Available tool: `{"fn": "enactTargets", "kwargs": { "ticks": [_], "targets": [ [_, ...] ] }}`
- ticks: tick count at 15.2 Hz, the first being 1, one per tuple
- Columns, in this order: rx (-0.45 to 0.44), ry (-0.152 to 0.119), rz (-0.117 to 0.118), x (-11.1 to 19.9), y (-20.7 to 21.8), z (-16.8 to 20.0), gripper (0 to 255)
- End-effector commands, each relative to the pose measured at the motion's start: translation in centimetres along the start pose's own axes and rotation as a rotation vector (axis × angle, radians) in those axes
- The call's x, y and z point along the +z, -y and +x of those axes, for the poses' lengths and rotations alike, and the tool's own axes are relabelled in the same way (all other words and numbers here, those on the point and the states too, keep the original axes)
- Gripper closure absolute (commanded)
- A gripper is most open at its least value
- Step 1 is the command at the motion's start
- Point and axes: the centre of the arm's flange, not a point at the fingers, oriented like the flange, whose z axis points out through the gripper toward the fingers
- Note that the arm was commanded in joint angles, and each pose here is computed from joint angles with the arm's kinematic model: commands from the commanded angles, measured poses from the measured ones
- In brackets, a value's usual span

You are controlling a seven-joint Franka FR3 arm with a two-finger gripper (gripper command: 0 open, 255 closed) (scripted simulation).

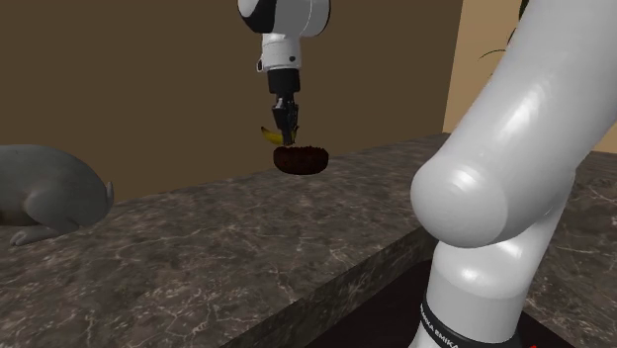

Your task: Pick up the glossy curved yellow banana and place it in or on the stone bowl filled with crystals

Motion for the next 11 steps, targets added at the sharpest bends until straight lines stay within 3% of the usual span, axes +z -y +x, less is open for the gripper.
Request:
{"fn": "enactTargets", "kwargs": {
  "ticks": [1,11],
  "targets": [
    [0.0,0.0,-0.001,-0.1,-2.7,0.1,255],
    [0.0,0.0,-0.001,-0.3,-15.9,1.1,255]
  ]
}}
